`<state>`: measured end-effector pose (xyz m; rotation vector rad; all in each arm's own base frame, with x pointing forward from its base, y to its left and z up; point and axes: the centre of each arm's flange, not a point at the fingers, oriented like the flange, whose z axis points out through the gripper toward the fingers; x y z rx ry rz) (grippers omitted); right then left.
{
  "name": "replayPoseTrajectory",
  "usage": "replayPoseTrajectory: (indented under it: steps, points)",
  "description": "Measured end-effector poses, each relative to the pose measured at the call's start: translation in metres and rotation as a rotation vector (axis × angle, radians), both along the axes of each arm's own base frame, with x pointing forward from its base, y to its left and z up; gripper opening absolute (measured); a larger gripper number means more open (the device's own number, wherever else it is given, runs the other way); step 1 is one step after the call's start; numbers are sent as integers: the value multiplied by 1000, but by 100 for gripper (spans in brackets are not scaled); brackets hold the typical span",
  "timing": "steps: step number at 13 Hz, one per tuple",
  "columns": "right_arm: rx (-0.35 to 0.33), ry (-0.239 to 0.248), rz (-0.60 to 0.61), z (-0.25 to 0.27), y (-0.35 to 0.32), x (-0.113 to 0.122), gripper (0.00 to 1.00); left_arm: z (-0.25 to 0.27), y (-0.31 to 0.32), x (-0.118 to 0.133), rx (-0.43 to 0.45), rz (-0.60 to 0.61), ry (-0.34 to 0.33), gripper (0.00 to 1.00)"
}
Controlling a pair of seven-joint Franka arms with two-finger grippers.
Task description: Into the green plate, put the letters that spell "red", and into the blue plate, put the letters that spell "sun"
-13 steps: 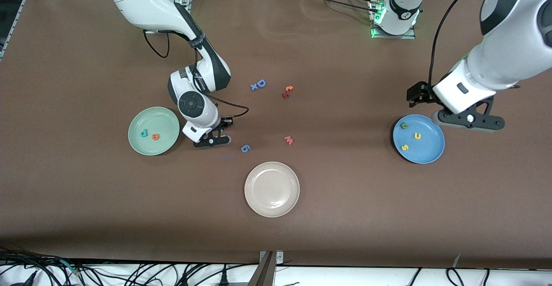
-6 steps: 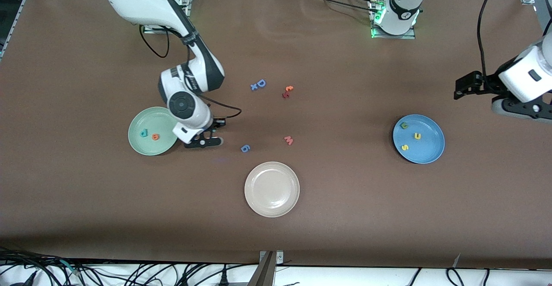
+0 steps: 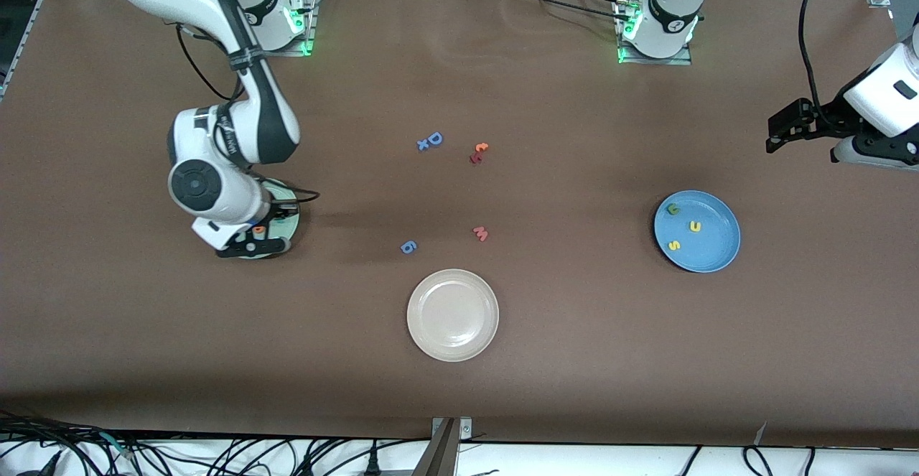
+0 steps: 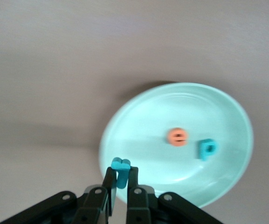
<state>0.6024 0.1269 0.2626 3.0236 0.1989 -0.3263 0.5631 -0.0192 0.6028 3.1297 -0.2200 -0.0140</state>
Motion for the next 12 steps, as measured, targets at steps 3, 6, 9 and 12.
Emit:
replayPoseTrajectory:
  steps: [3,6,9,12]
  points:
    - [-23,46,-8,-44,-26,-2,14,-1,-2,0,0,-3,2,100]
    - [-34,50,5,-66,-21,-4,21,-1,-3,0,0,-5,2,100]
    - [-26,20,7,-53,-19,3,52,-1,-4,0,0,-7,3,100]
    - [15,-89,-7,32,-20,25,86,-1,-5,0,0,-9,3,100]
